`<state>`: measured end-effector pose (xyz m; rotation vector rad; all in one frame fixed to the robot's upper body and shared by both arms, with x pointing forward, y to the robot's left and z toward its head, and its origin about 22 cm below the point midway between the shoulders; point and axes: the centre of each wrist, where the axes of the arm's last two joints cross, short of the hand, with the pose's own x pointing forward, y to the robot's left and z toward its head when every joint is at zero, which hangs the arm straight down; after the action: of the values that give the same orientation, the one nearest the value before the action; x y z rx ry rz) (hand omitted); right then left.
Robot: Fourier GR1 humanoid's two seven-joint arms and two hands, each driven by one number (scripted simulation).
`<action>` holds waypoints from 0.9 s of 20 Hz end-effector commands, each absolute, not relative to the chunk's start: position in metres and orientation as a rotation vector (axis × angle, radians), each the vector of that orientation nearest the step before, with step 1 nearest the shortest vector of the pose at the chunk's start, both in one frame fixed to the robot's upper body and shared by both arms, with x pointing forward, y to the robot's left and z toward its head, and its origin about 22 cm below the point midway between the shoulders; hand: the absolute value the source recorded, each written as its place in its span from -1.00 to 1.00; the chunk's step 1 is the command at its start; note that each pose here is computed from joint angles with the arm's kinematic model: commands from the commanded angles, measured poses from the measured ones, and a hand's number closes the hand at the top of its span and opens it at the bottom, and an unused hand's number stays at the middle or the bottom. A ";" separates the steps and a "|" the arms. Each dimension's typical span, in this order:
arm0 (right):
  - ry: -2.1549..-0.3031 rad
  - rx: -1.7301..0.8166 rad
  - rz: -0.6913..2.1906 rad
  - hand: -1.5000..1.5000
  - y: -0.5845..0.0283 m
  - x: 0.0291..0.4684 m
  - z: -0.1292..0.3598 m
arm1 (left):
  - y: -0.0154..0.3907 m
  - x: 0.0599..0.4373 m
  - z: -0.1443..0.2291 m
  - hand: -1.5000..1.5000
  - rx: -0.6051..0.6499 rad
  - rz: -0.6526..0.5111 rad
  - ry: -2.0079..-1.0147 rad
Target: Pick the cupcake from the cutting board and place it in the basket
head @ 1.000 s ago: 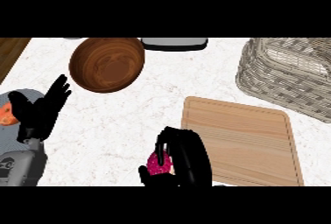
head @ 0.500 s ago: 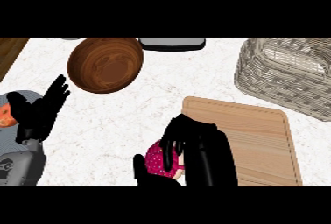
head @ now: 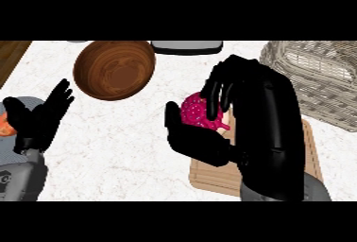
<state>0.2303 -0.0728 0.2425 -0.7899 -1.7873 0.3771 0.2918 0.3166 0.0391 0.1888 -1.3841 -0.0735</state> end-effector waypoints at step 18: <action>-1.528 -1.185 0.211 1.00 -0.213 0.348 0.251 | 0.307 0.299 0.044 0.00 0.193 -0.062 -1.405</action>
<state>0.3386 -0.1742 0.2681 -1.1479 -1.5605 0.2193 0.2939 0.3179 0.0448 0.1874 -1.3854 -0.0716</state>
